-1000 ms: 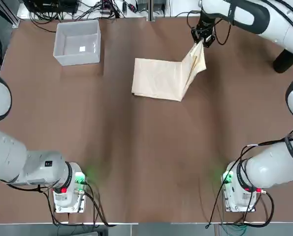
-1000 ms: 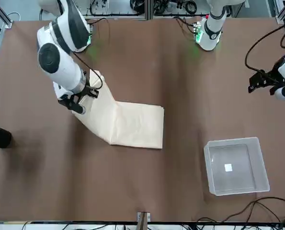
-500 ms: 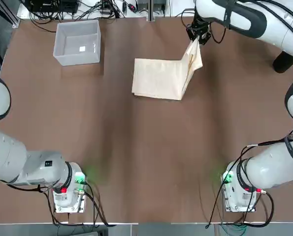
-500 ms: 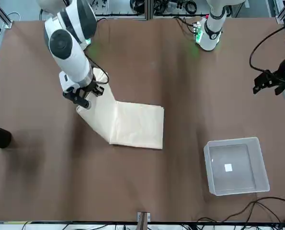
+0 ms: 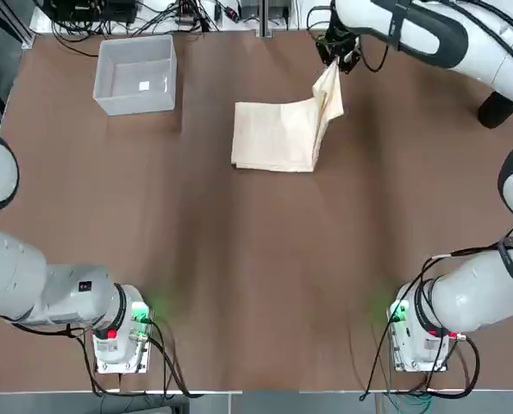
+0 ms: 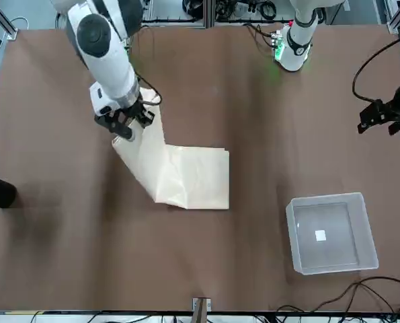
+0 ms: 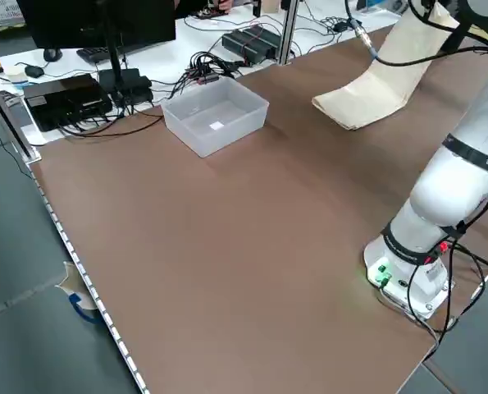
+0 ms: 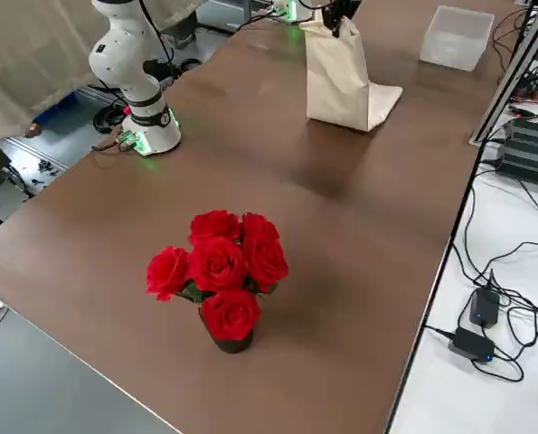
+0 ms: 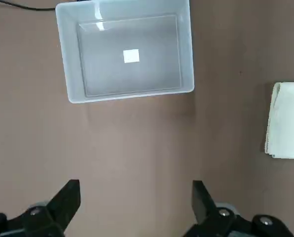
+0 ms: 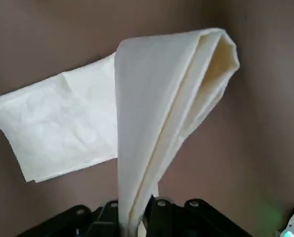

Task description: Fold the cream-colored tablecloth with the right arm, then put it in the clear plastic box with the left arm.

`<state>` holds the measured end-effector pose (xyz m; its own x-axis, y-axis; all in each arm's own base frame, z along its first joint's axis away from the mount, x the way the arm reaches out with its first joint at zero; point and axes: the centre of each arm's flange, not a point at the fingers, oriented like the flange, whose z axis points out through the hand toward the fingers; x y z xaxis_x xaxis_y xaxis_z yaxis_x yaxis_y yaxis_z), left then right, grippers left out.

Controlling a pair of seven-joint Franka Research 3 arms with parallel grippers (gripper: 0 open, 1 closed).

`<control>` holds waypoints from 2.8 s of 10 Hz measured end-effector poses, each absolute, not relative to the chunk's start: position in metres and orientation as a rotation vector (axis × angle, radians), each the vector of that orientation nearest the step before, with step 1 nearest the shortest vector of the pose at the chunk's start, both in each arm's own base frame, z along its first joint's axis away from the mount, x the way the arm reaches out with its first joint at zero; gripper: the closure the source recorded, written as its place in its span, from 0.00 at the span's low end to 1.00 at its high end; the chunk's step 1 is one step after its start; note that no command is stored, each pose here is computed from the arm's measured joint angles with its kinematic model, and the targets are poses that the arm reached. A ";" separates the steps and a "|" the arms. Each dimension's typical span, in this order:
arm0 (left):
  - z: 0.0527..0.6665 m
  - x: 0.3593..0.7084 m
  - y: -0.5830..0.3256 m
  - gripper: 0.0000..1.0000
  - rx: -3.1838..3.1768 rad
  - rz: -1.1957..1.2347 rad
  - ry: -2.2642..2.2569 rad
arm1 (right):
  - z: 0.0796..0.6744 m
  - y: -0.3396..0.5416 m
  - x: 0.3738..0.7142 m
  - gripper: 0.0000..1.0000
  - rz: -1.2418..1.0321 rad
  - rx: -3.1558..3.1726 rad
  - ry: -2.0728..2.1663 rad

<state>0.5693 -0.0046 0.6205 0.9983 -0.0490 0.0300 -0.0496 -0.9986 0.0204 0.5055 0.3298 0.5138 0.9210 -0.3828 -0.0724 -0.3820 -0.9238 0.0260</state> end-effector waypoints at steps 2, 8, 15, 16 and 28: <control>0.620 0.570 -0.004 0.00 3.119 0.044 -0.076 | 0.510 0.342 0.501 0.92 -0.095 3.063 -0.593; 0.618 0.571 -0.004 0.00 3.119 0.046 -0.076 | 0.448 0.359 0.520 0.92 -0.068 3.039 -0.513; 0.617 0.572 -0.004 0.00 3.119 0.045 -0.075 | 0.422 0.402 0.498 0.92 -0.046 3.021 -0.464; 0.617 0.572 -0.004 0.00 3.119 0.045 -0.075 | 0.420 0.407 0.496 0.92 -0.039 3.026 -0.467; 0.617 0.572 -0.004 0.00 3.119 0.046 -0.075 | 0.362 0.459 0.483 0.92 0.005 3.061 -0.539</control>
<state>0.5721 -0.0040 0.6168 0.9984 -0.0479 0.0300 -0.0486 -0.9986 0.0208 0.4827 0.4589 0.3622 0.9399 -0.3412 0.0087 -0.3413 -0.9394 0.0323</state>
